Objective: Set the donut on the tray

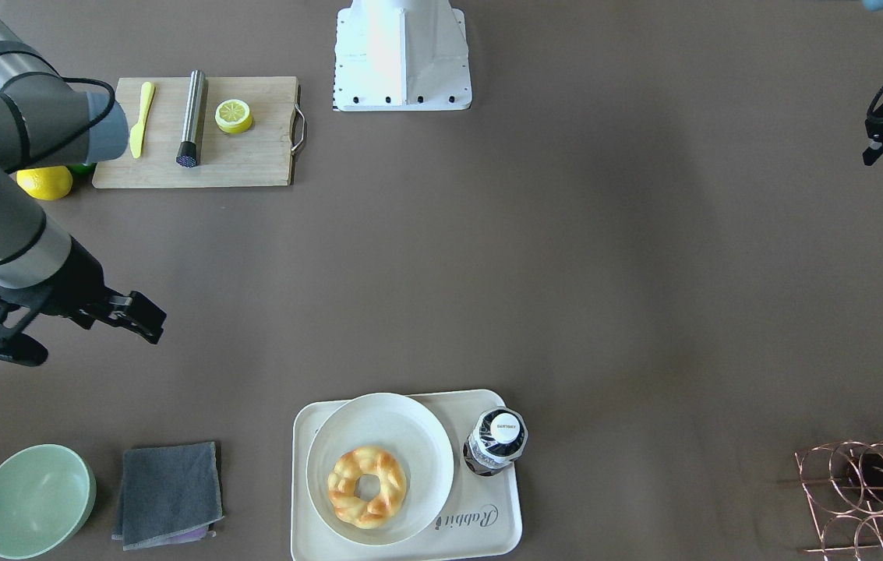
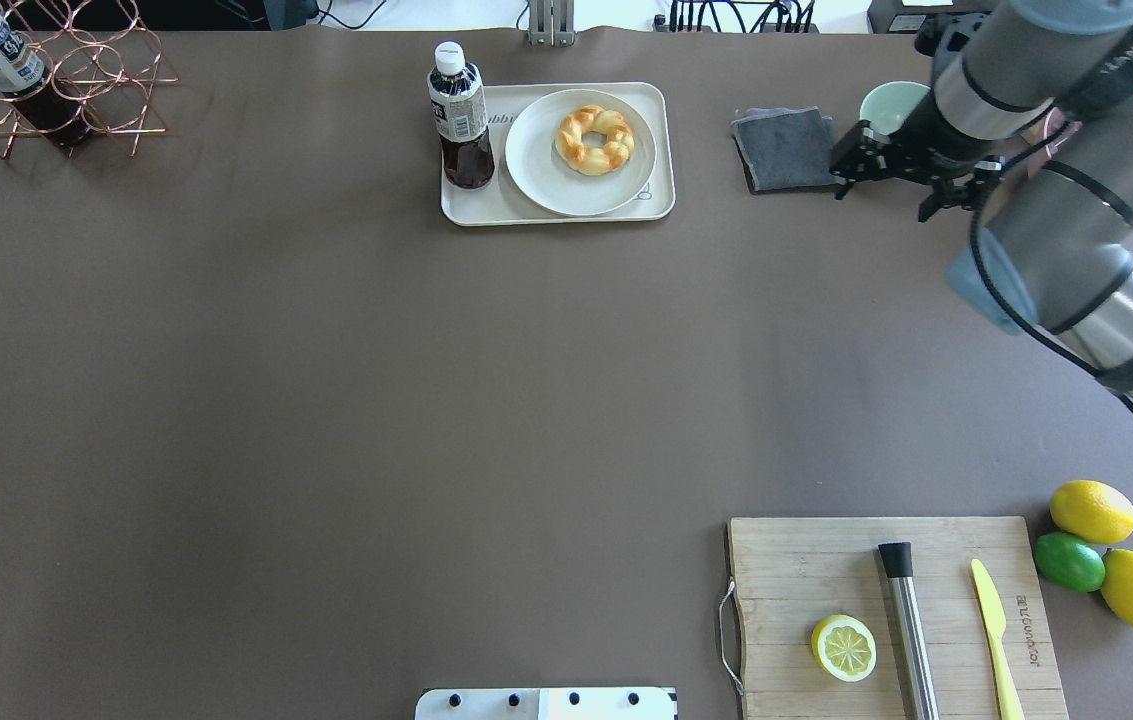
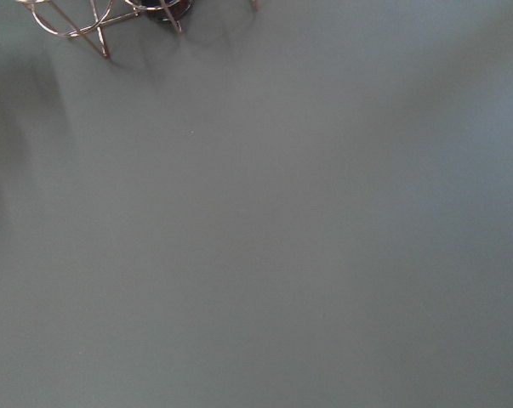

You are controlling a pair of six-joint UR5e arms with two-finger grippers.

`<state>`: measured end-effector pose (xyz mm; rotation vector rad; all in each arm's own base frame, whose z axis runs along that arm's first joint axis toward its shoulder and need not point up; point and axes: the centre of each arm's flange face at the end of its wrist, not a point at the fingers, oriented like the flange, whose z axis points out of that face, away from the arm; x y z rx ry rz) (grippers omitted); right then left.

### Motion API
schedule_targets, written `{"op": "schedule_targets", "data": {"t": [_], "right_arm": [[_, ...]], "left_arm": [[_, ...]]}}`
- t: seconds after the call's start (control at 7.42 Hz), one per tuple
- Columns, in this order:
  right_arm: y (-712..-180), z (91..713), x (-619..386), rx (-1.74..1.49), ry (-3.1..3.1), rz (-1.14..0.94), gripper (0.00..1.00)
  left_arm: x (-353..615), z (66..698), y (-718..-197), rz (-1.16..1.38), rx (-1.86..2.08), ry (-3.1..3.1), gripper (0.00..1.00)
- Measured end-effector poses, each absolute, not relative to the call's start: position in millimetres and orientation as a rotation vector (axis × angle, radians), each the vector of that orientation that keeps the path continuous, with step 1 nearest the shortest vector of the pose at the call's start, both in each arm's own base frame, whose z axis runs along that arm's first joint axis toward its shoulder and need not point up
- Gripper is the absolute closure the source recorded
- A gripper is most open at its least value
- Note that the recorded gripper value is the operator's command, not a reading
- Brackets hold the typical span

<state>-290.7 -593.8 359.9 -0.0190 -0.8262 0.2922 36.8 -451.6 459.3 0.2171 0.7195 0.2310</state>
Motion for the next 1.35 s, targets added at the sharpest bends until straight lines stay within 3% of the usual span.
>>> {"op": "schedule_targets", "data": {"t": [0.81,1.35], "right_arm": [[-493.0,534.0,-37.0,0.149,-0.684,-0.051,0.00],[-443.3,584.9,69.7,0.202,-0.691,-0.079,0.00]], "left_arm": [[-42.0,549.9,-447.6,0.326,0.239,0.663,0.02],[-47.6,564.3,-448.7,0.306,0.225,0.662,0.02]]}}
